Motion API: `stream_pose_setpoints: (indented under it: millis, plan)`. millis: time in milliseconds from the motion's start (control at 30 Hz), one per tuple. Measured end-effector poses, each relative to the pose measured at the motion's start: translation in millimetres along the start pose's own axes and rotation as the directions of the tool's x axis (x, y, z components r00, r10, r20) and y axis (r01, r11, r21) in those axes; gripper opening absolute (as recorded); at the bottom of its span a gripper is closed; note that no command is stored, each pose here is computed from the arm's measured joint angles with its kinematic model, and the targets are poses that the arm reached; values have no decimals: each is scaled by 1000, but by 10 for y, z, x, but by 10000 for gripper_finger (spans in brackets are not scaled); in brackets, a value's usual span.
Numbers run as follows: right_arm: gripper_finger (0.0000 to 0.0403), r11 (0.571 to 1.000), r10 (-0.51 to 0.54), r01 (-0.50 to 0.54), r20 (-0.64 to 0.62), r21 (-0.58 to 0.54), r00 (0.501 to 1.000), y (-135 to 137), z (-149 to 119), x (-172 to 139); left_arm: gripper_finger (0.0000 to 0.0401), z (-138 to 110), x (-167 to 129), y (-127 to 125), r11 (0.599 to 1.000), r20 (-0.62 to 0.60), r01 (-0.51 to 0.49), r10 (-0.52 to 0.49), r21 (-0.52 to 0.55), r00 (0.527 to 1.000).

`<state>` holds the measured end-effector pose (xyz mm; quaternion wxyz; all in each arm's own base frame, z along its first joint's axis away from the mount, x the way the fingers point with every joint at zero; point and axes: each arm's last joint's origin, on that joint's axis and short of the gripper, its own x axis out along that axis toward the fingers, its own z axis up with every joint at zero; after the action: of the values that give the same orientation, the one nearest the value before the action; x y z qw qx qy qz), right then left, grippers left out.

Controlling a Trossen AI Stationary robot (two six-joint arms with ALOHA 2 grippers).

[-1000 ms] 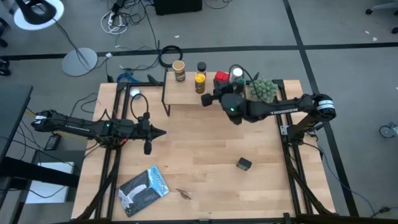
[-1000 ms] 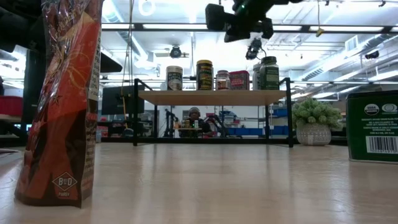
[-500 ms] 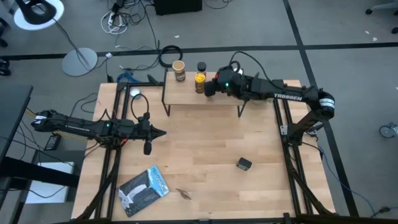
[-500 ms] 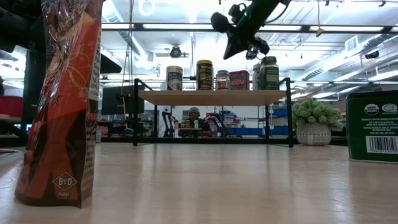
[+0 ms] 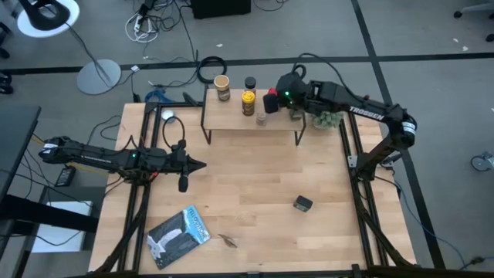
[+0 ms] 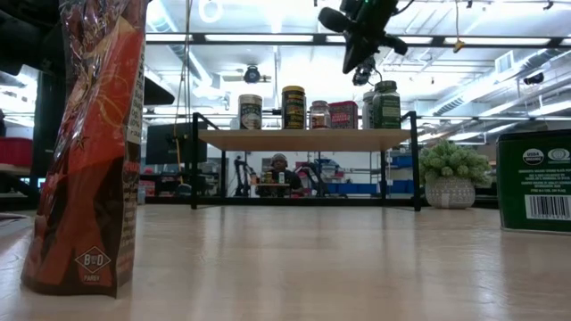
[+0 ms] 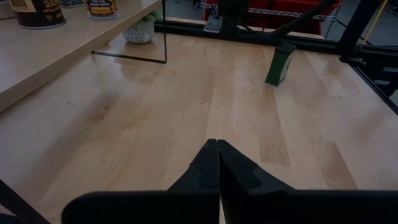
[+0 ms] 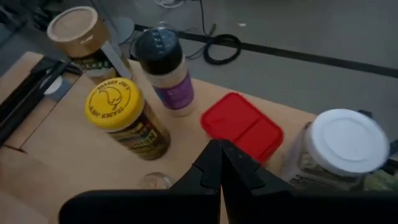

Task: Shelf spices
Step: Put the red seasoning can on the shelf

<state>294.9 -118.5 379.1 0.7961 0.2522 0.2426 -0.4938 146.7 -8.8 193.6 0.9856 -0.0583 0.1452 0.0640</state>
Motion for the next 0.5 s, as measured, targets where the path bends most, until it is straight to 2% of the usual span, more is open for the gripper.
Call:
stream_pose_setpoints:
  millis: [333, 500]
  plan:
    - [0, 1000, 5, -2, -146, 20, 989, -123, 3, 5, 0, 1, 0, 0, 1000, 1, 0, 0, 0, 1000]
    - [0, 998, 11, -19, -146, -56, 989, -72, -27, 19, 0, 1, 0, 0, 1000, 2, -1, 1, 0, 1000]
